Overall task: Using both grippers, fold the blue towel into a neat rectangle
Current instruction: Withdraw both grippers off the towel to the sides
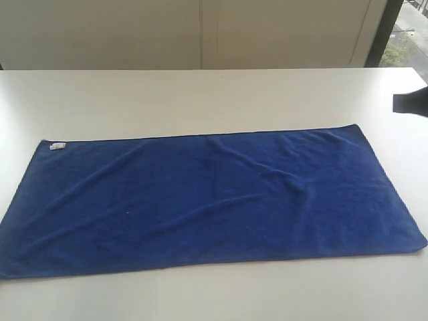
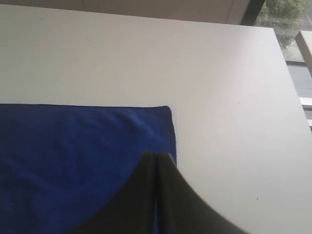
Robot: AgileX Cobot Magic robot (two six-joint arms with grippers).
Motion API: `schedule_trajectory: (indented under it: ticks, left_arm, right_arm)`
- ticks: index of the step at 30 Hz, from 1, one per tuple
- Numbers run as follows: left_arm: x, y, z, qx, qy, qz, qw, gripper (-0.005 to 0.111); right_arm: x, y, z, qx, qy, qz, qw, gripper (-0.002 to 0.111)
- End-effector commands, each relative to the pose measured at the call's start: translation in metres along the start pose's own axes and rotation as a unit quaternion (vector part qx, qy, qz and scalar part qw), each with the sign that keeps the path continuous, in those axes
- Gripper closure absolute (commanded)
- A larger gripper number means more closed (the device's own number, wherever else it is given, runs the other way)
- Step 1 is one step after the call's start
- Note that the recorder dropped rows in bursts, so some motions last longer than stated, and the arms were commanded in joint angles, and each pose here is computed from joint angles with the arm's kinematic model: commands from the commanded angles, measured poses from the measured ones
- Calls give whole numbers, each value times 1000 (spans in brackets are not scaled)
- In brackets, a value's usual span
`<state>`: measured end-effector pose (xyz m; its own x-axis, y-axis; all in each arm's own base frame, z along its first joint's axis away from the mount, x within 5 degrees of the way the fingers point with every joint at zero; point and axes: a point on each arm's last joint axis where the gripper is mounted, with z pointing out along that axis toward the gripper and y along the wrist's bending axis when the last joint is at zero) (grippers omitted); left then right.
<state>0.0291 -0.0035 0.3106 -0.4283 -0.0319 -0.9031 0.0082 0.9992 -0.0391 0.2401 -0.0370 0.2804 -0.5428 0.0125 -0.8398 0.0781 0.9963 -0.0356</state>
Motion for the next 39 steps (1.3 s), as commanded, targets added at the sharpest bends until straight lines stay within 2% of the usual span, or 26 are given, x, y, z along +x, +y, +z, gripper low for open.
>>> schedule_trajectory:
  ticks: [1,5,16,22,24,28,34,39]
  left_arm:
    - [16,-1,-14,4,-21,-13,1000,107]
    - [30,-2,-25,5,-46,-11,999,107]
    - [41,-2,-21,5,6,-10,1000,107]
    - [48,-1,-21,3,45,17,999,107]
    - [48,-1,-21,3,43,17,999,107]
    - [46,0,-16,1,23,50,998,107]
    - [46,1,-2,-3,-20,50,999,107]
    - [43,2,7,-5,11,51,999,107]
  right_arm:
    - [7,-2,0,13,-18,-2,1000,108]
    - [9,-2,0,13,-19,-1,1000,108]
    - [8,-2,1,18,-30,5,999,108]
    - [8,-2,1,17,-30,9,999,108]
    - [8,-2,1,18,-31,9,999,108]
    - [8,-2,2,17,-30,10,999,108]
    - [12,-2,8,14,-14,27,999,108]
    - [17,-2,17,13,6,28,1000,108]
